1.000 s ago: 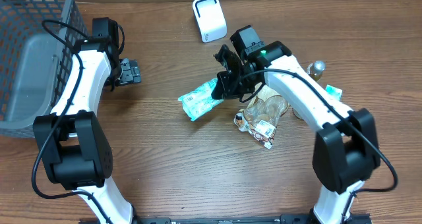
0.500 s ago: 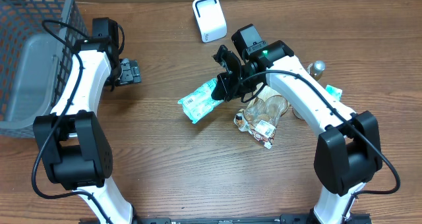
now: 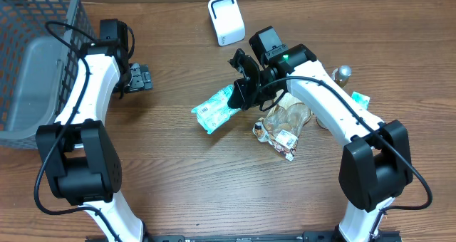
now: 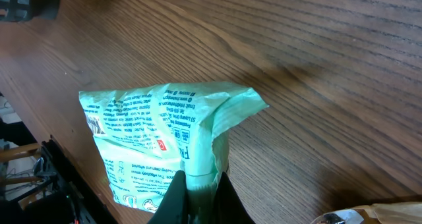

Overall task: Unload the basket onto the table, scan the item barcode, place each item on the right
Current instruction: 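Lift the wipes pack and swing it up to the white scanner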

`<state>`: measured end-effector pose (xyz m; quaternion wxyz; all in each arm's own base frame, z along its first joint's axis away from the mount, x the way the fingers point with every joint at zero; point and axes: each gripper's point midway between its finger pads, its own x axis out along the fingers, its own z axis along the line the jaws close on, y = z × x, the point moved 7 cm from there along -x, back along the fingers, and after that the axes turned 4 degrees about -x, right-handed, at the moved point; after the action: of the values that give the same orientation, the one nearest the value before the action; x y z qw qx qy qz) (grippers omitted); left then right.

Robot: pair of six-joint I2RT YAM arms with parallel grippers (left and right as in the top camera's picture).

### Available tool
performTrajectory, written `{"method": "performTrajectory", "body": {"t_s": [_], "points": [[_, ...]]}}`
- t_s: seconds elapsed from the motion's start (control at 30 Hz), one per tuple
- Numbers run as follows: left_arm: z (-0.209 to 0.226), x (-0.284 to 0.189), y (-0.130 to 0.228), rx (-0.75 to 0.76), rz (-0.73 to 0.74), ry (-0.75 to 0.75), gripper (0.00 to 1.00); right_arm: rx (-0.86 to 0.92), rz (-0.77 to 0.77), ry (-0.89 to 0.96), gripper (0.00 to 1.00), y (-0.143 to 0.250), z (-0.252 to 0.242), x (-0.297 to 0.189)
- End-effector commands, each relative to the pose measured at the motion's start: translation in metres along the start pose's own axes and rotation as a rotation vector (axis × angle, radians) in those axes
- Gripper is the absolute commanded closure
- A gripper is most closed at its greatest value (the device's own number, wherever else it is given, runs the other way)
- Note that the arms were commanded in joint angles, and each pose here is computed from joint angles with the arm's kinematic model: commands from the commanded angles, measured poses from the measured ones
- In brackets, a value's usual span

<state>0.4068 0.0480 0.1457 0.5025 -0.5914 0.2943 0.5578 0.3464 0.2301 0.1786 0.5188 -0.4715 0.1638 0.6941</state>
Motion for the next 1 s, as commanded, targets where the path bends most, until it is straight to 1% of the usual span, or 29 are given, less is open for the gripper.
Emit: {"method": "performTrajectory", "body": {"t_s": [0.0, 0.1, 0.23, 0.4, 0.5, 0.6, 0.8, 0.97], "points": [[0.005, -0.002, -0.005, 0.006, -0.015, -0.012, 0.0, -0.031, -0.028, -0.022, 0.96, -0.003, 0.009, -0.007], [0.005, -0.002, -0.005, 0.006, -0.015, -0.012, 0.0, 0.006, -0.036, 0.004, 0.96, -0.004, 0.006, -0.007], [0.005, -0.002, -0.005, 0.006, -0.015, -0.012, 0.0, 0.022, -0.064, 0.154, 0.96, -0.011, -0.004, -0.017], [0.005, -0.002, -0.005, 0.006, -0.015, -0.012, 0.0, 0.002, -0.133, 0.305, 0.96, -0.033, 0.005, -0.061], [0.005, -0.002, -0.005, 0.006, -0.015, -0.012, 0.0, -0.016, -0.213, 0.45, 0.96, -0.047, 0.01, -0.097], [0.005, -0.002, -0.005, 0.006, -0.015, -0.012, 0.0, -0.034, -0.314, 0.584, 0.96, -0.063, 0.012, -0.119], [0.005, -0.002, -0.005, 0.006, -0.015, -0.012, 0.0, -0.143, -0.501, 0.809, 0.96, -0.096, 0.015, -0.129], [0.005, -0.002, -0.005, 0.006, -0.015, -0.012, 0.0, -0.243, -0.59, 1.039, 0.96, -0.12, 0.02, -0.128]]}}
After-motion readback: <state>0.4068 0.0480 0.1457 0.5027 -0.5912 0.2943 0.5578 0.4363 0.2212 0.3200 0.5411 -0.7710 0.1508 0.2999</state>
